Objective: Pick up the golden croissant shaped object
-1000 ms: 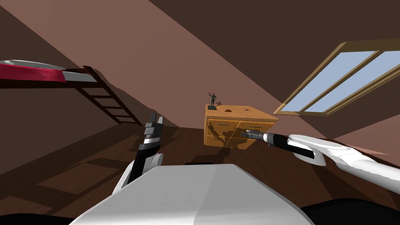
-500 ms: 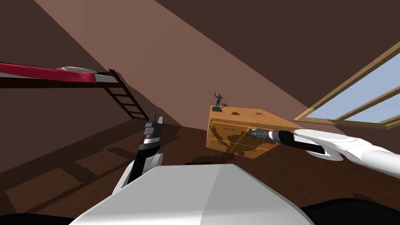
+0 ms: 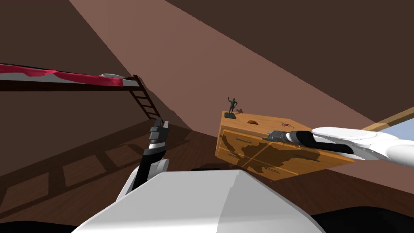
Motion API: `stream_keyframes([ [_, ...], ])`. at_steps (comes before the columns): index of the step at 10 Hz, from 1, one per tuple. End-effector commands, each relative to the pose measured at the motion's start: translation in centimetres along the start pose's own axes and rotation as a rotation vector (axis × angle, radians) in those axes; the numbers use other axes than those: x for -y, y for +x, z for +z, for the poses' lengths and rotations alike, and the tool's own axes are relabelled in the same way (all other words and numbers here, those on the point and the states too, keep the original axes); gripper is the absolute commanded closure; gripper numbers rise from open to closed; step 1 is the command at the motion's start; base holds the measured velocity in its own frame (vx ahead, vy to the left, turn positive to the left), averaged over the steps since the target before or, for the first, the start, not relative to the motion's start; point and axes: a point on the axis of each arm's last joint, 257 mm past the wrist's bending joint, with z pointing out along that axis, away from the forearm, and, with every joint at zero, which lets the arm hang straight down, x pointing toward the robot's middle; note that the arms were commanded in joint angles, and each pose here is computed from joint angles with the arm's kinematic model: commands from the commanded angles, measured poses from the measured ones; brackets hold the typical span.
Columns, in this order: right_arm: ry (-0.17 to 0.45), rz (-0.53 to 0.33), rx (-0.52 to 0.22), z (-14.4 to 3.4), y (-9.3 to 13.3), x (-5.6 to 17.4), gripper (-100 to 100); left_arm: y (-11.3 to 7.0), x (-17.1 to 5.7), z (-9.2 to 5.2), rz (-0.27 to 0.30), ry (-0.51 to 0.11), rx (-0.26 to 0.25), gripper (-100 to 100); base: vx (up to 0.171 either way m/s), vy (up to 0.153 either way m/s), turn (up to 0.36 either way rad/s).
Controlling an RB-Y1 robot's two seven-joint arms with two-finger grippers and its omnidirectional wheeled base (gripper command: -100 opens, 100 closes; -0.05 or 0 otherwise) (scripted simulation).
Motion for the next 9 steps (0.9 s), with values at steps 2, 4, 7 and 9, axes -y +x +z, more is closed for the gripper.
stream_keyframes([
  [2, 0.024, -0.063, -0.053, -0.9, 1.0, 1.4, -100, 0.0, 0.0, 0.0, 0.0, 0.0, 0.0, 0, 0.051, -0.039, 0.137],
  [4, 0.051, -0.15, -0.138, -2.5, 2.7, 3.7, -100, 0.0, 0.0, 0.0, 0.0, 0.0, 0.0, 0, 0.154, -0.138, 0.438],
  [7, 0.061, -0.231, -0.241, -4.2, 5.6, 5.3, -100, 0.0, 0.0, 0.0, 0.0, 0.0, 0.0, 0, 0.119, -0.17, 0.23],
  [9, 0.061, -0.231, -0.241, -4.2, 5.6, 5.3, -100, 0.0, 0.0, 0.0, 0.0, 0.0, 0.0, 0, 0.058, -0.103, 0.127],
])
